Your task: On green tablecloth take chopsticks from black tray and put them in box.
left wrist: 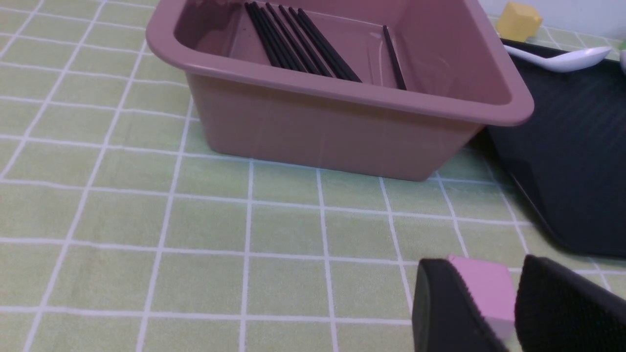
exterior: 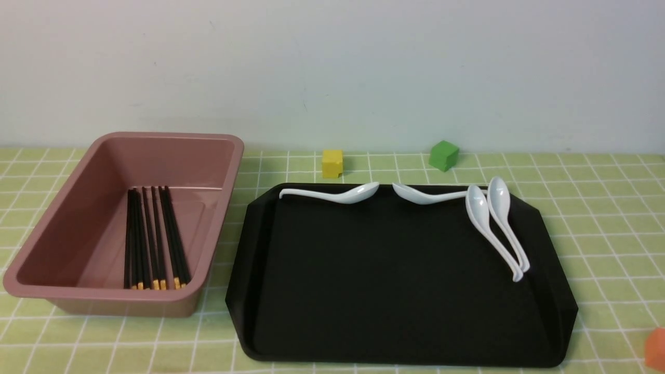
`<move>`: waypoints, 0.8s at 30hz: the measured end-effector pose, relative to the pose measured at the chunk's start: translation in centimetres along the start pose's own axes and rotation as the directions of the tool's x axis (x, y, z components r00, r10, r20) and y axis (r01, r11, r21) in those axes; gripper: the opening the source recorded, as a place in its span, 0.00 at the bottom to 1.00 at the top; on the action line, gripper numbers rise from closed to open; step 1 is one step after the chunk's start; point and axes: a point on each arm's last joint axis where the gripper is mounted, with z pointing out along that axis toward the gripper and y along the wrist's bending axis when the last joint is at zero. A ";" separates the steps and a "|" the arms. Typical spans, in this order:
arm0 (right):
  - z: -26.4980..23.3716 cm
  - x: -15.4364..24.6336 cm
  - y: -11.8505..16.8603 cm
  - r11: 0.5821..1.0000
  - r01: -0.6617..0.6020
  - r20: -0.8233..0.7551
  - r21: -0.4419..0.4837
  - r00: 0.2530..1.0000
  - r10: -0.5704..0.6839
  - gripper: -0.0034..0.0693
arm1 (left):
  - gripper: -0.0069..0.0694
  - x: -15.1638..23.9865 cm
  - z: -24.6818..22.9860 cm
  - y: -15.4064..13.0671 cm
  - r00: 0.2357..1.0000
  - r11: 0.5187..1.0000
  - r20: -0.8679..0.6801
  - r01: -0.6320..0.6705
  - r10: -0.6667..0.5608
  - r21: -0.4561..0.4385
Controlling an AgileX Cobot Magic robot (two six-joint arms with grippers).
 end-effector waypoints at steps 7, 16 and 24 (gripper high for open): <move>0.0 0.0 0.0 1.000 0.000 0.000 0.000 1.000 0.000 0.15 | 0.40 0.0 0.0 0.0 1.000 1.000 0.000 0.000 0.000 0.000; 0.0 0.0 0.0 1.000 0.000 0.000 0.000 1.000 0.000 0.16 | 0.40 0.0 0.0 0.0 1.000 1.000 0.000 0.000 0.000 0.000; 0.0 0.0 0.0 1.000 0.000 0.000 0.000 1.000 0.000 0.18 | 0.40 0.0 0.0 0.0 1.000 1.000 0.000 0.000 0.000 0.000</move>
